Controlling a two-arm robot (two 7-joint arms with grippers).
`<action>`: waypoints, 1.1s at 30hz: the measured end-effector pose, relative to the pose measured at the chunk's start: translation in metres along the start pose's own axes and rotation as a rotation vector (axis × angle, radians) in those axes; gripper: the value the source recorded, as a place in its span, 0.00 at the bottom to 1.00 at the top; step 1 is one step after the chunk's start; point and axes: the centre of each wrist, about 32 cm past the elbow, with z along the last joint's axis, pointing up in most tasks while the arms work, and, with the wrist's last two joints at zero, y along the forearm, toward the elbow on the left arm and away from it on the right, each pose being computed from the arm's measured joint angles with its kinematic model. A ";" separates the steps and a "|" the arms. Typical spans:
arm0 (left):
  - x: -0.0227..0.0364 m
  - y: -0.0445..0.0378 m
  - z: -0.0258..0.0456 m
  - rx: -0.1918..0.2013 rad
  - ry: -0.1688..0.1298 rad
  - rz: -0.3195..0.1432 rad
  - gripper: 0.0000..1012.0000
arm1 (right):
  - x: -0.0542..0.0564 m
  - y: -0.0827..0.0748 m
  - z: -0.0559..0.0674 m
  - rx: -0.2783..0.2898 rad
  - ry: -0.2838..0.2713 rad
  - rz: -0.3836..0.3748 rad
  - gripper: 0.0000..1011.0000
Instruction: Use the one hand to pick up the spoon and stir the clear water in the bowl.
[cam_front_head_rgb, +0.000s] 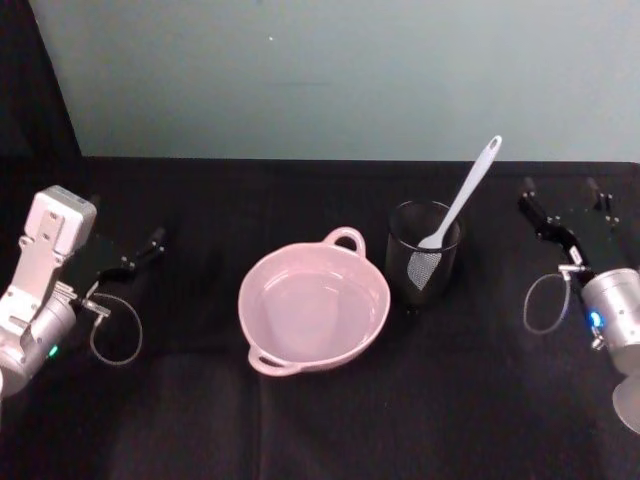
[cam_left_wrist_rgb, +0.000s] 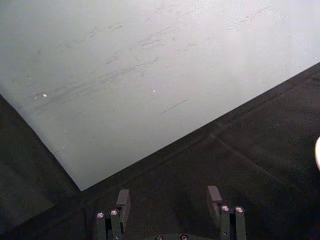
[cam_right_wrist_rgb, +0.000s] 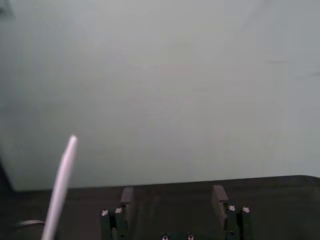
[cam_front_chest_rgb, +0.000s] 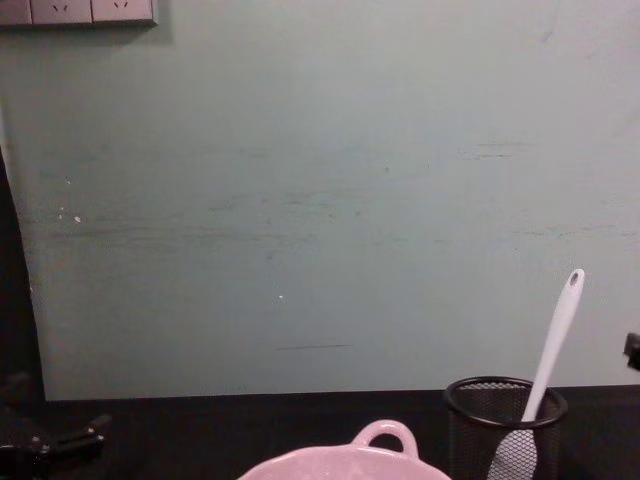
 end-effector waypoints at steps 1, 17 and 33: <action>0.0000 0.0000 0.0000 0.000 0.000 0.000 1.00 | -0.002 0.002 -0.002 -0.006 -0.017 -0.007 0.99; 0.0000 0.0000 0.0000 0.000 0.000 0.000 1.00 | -0.013 0.018 -0.019 -0.050 -0.152 -0.041 0.99; 0.0000 0.0000 0.0000 0.000 0.000 0.000 1.00 | -0.014 0.017 -0.017 -0.045 -0.152 -0.037 0.99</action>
